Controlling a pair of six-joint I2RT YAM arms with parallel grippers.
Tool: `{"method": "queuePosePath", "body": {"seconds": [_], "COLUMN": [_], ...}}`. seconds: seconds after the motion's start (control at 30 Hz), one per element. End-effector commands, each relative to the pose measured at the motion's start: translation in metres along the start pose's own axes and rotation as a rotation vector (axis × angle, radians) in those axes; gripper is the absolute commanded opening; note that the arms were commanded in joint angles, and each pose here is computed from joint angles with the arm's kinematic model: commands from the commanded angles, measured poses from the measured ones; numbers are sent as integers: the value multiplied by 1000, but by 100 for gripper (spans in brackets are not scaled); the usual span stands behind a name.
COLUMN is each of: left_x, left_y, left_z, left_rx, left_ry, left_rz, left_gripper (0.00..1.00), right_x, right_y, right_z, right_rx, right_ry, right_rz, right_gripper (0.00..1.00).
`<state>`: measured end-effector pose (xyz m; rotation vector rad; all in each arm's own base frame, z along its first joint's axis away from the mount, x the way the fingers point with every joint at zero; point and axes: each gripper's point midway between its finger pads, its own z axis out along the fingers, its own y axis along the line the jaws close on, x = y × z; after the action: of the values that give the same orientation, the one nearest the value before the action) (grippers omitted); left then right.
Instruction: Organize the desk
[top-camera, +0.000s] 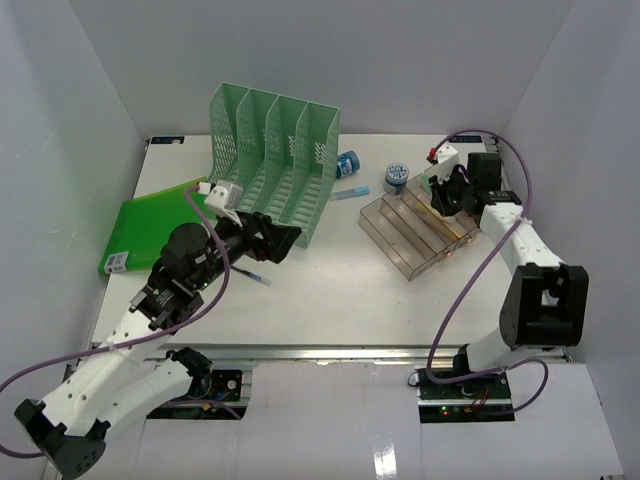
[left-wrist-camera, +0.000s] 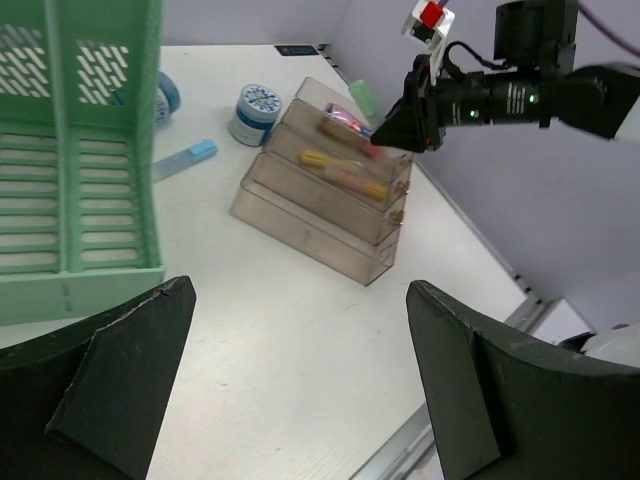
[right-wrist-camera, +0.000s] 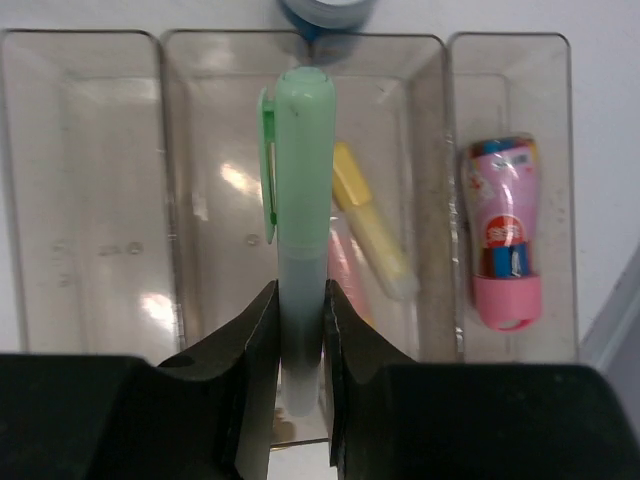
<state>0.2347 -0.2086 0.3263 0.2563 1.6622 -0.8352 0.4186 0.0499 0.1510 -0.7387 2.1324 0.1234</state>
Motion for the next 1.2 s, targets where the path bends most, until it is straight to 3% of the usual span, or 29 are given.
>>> {"method": "queuePosePath", "body": {"seconds": [0.0, 0.23, 0.47, 0.63, 0.83, 0.97, 1.07, 1.17], "left_x": [34, 50, 46, 48, 45, 43, 44, 44], "left_y": [36, 46, 47, 47, 47, 48, 50, 52], "left_z": [-21, -36, -38, -36, -39, -39, -39, -39], "left_rx": [-115, -126, -137, -135, -138, -141, -151, -164], "left_ry": [83, 72, 55, 68, 55, 48, 50, 50], "left_rz": [163, 192, 198, 203, 204, 205, 206, 209], "left_gripper": [98, 98, 98, 98, 98, 98, 98, 98], "right_x": [-12, 4, 20, 27, -5, -51, -64, -79], "right_y": [-51, -80, -63, -50, -39, 21, 78, 114], "right_z": [18, 49, 55, 54, 42, 28, 20, 38], "right_rx": [118, 142, 59, 1, -77, -391, -612, -650], "right_ry": [37, 106, 129, 140, 46, -130, -207, -231], "right_rz": [-104, -71, -90, -99, -111, -317, -524, -682], "right_gripper": [12, 20, 39, 45, 53, 72, 78, 82]}}
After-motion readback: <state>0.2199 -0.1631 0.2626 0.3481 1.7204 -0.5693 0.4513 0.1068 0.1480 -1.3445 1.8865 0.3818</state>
